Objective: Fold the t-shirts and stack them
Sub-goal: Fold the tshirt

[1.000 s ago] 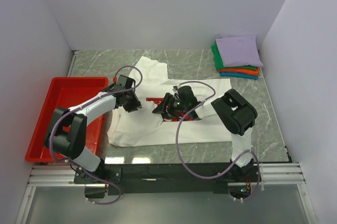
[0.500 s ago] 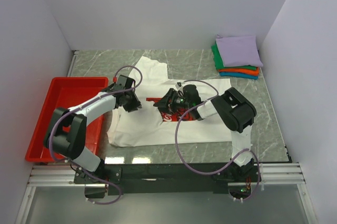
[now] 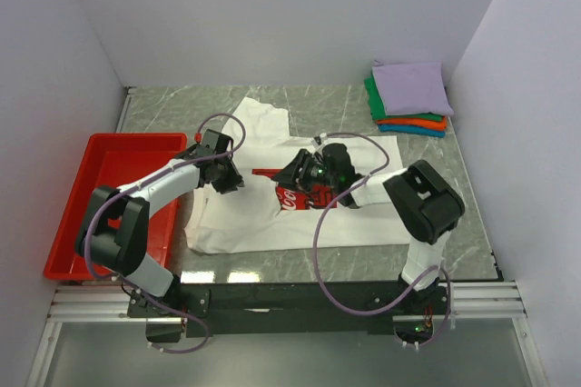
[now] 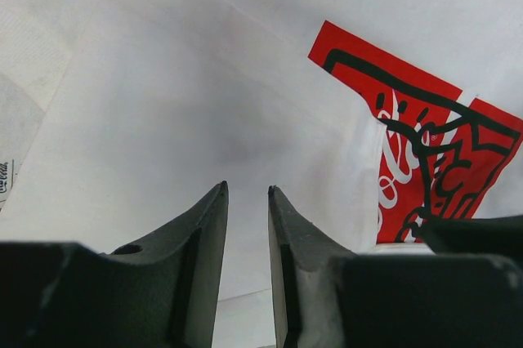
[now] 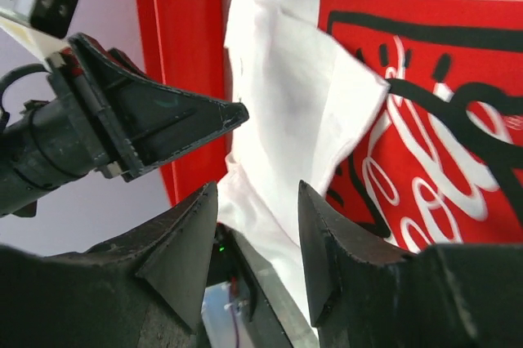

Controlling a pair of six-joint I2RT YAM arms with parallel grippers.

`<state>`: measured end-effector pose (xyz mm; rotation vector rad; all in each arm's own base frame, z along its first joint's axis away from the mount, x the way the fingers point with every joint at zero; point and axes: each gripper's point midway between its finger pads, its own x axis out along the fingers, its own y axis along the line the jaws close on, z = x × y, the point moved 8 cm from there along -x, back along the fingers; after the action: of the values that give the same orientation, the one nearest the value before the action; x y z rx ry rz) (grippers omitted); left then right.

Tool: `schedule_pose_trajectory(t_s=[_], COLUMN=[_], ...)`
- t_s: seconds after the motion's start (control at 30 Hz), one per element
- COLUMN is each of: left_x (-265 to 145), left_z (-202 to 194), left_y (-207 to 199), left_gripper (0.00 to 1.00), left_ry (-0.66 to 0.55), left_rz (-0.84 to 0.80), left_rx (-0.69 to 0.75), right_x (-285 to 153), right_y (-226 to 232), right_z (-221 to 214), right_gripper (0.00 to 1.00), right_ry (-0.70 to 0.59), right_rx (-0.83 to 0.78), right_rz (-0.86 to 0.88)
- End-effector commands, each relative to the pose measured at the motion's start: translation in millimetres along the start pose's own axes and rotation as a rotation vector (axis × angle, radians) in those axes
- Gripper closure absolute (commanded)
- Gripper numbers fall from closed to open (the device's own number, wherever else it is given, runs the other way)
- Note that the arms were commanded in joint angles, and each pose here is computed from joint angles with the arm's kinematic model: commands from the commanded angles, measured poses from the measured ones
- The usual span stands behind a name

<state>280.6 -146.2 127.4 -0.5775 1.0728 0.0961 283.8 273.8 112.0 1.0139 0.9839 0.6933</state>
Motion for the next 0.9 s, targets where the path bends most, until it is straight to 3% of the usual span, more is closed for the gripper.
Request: schedule_pose_trajectory(t_s=[0.0, 0.2, 0.4, 0.53, 0.7, 0.87], left_x=[-9.3, -16.1, -22.9, -3.5, 27.0, 78.5], left_z=[5.0, 29.1, 93.5, 143.4, 186.5, 222.6], left_y=[-5.5, -17.0, -58.5, -86.5, -107.9, -125.5], left_gripper=[0.68, 0.68, 0.64, 0.55, 0.39, 0.35], left_ry=[-0.031, -0.066, -0.246, -0.338, -0.428, -0.455], left_rz=[-0.035, -0.047, -0.065, -0.056, -0.057, -0.014], left_rx=[0.028, 0.016, 0.023, 0.073, 0.234, 0.361], right_x=[-18.0, -49.2, -100.1, -128.1, -149.7, -156.7], right_y=[0.3, -14.1, -16.1, -6.4, 8.3, 13.6], right_z=[12.8, 34.9, 80.3, 106.3, 124.3, 128.3], right_gripper=[0.49, 0.50, 0.50, 0.50, 0.50, 0.51], right_ry=[-0.103, -0.203, -0.345, -0.439, -0.501, -0.510], right_rx=[-0.093, -0.111, -0.138, -0.188, -0.209, -0.231], right_rz=[-0.097, -0.201, -0.291, -0.350, -0.351, -0.350])
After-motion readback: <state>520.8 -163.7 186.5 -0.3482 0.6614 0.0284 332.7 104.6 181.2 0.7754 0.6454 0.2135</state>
